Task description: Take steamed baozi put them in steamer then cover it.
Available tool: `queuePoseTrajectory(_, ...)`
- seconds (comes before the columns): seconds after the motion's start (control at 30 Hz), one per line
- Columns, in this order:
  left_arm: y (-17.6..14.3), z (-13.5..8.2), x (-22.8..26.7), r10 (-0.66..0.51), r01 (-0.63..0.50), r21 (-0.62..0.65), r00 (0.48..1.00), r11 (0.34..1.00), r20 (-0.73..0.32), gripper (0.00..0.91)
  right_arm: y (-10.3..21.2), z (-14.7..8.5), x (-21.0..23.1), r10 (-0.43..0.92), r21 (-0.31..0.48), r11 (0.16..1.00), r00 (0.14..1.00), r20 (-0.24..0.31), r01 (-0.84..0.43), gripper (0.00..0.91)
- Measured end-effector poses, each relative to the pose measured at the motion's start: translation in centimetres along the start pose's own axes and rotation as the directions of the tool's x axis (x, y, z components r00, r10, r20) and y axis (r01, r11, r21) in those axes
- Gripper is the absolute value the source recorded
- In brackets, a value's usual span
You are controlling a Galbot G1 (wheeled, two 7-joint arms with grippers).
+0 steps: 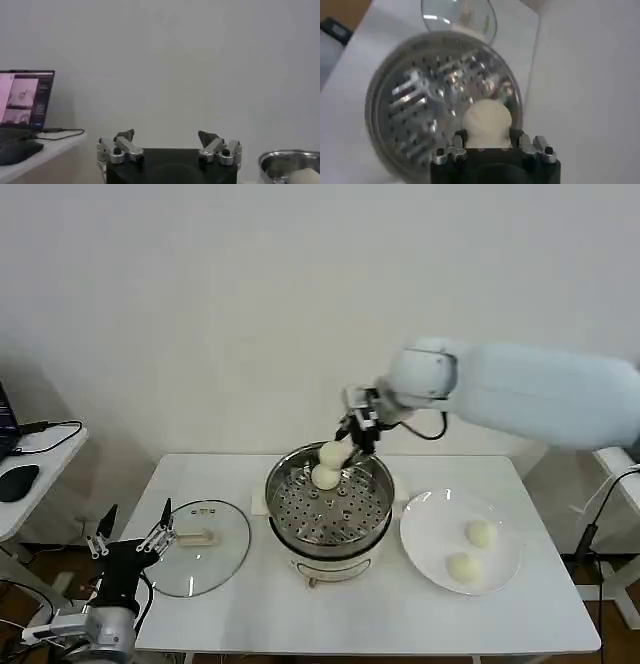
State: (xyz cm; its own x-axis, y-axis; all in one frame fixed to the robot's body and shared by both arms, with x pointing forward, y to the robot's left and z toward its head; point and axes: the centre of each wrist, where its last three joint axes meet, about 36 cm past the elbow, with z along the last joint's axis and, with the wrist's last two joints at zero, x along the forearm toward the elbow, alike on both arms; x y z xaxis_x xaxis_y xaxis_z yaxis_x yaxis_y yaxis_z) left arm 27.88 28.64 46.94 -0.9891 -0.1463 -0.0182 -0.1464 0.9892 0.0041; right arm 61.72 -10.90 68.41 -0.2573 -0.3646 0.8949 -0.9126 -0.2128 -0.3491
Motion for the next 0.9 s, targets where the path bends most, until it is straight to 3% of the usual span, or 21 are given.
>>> queuePoseTrajectory(0.43,0.0,0.0,-0.4,-0.001,0.001,0.006,1.000,1.000,0.012,0.907,1.1,-4.5,-7.2,-0.089,-0.114,0.990,0.995,-0.045,0.084,0.574)
queuePoseTrajectory(0.9,0.1,-0.2,-0.1,0.004,-0.005,0.007,1.000,1.000,0.022,0.907,1.2,-6.7,-11.3,-0.104,-0.123,0.988,0.991,-0.082,0.093,0.574)
